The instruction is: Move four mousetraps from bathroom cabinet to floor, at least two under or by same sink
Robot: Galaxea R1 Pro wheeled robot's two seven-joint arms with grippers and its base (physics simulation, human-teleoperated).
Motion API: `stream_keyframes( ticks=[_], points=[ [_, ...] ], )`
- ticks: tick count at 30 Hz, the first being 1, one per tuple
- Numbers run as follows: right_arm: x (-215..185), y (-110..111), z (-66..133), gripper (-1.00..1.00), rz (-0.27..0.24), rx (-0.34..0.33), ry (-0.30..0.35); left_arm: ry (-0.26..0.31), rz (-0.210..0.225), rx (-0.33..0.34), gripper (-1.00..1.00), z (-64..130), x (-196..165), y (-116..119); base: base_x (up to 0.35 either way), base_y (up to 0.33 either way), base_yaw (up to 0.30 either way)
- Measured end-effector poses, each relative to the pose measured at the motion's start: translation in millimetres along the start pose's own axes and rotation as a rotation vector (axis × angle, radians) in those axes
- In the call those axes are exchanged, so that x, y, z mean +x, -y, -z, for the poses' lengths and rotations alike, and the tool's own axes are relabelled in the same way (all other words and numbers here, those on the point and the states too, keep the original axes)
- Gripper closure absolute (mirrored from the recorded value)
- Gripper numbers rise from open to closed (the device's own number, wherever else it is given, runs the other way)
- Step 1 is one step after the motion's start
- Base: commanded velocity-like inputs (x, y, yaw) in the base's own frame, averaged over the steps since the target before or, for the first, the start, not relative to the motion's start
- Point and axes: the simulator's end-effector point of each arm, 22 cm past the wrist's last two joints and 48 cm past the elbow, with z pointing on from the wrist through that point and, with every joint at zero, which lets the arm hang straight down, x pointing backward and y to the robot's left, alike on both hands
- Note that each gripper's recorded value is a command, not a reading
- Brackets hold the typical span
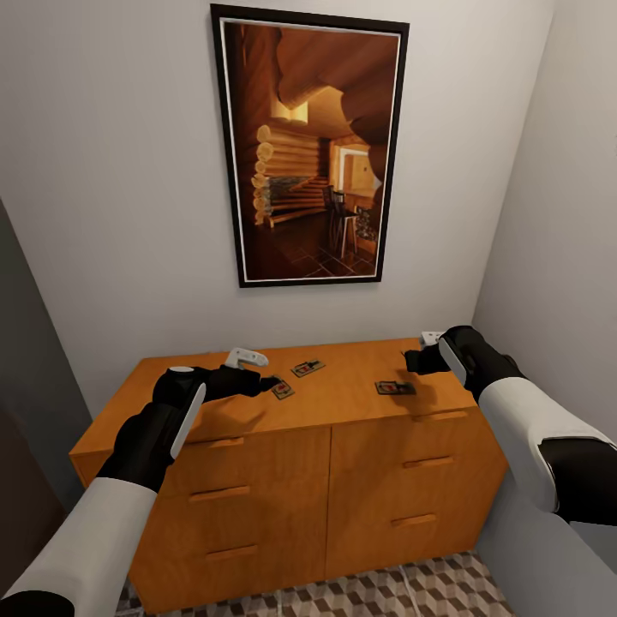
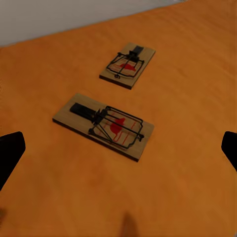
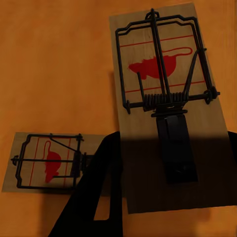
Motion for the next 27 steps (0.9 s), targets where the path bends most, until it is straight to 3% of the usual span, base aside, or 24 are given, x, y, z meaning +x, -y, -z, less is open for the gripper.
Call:
stream_keyframes(
  ticks=[10,27],
  points=[
    [0.1,-0.4,0.1,1.00,0.003,0.002,0.000,0.005,-0.002,-0.013,-1.00,1.3,-1.9,-3.5,0.030,0.002,-0.005],
    [1.5,0.4,0.3,1.00,0.001,0.000,-0.006,-0.004,0.001,-0.003,-1.00,-0.4,1.9,-1.5,0.255,0.056,0.000]
  ],
)
